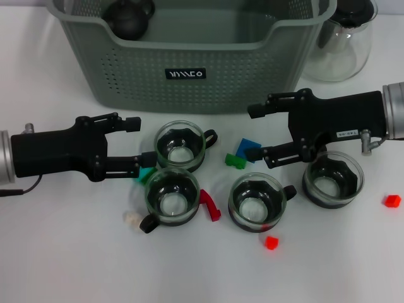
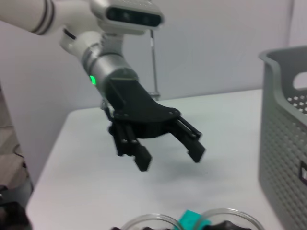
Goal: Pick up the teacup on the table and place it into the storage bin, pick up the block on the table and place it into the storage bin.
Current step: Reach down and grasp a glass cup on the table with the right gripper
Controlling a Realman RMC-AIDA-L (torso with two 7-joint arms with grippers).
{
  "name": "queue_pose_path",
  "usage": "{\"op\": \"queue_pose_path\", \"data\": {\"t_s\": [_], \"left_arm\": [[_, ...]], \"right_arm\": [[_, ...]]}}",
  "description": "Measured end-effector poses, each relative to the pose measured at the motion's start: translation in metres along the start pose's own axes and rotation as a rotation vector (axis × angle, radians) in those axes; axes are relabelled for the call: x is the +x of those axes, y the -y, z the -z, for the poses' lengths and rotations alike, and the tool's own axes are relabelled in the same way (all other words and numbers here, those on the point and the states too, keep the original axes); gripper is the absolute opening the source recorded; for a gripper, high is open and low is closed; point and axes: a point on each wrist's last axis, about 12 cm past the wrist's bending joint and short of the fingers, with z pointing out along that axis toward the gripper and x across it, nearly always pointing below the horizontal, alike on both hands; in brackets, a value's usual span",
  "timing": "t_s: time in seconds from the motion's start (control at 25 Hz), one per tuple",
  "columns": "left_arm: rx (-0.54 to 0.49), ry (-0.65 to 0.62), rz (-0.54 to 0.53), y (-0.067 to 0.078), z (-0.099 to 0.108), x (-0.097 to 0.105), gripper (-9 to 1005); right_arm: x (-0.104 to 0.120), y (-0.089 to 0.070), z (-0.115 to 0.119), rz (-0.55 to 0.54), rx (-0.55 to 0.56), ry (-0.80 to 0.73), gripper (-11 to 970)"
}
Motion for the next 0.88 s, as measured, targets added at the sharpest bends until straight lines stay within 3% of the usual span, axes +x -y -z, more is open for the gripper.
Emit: {"op": "queue_pose_path", "data": {"t_s": [0.88], "left_arm": [[-0.021, -0.008, -0.002, -0.0033, -0.001, -0.0003, 859]], "right_arm": [[-0.0021, 0.003, -0.0084, 0.003, 0.01, -0.022, 851]]}}
